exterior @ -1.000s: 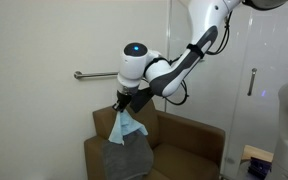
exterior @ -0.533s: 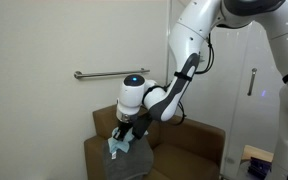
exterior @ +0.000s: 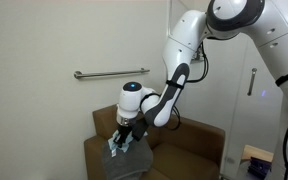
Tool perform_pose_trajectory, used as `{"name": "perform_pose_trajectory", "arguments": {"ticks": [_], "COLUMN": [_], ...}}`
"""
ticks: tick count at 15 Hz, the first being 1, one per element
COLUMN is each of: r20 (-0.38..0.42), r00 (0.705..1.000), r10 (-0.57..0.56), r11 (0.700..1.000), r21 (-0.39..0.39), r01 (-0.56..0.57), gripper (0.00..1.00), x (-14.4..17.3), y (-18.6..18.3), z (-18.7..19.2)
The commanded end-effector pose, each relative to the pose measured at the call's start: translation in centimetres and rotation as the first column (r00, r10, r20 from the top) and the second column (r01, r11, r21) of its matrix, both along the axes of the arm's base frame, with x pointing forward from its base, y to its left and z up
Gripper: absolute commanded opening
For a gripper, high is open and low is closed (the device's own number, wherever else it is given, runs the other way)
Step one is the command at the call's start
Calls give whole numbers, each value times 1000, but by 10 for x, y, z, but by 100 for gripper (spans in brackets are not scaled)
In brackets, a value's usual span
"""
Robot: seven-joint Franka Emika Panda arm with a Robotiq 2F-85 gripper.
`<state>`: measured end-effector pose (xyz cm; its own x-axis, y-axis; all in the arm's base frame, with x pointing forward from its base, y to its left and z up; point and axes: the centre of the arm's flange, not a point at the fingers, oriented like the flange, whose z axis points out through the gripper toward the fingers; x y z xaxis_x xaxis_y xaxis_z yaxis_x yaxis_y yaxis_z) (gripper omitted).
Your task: Put the towels on the arm rest
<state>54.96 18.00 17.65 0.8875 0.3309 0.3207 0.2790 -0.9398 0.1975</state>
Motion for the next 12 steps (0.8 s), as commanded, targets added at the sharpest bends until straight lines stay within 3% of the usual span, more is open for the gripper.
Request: {"name": "perform_pose_trajectory", "arguments": {"ticks": [1, 6, 12], "r20": [-22, 17, 148], "r00": [1000, 999, 987], "r10": [21, 39, 64], "r11": [1000, 999, 995], "r21": [7, -4, -86], "r01": [-21, -39, -52], "gripper": [67, 98, 100], "x": [0, -21, -55], "y": [1, 26, 50], "z": [22, 46, 92]}}
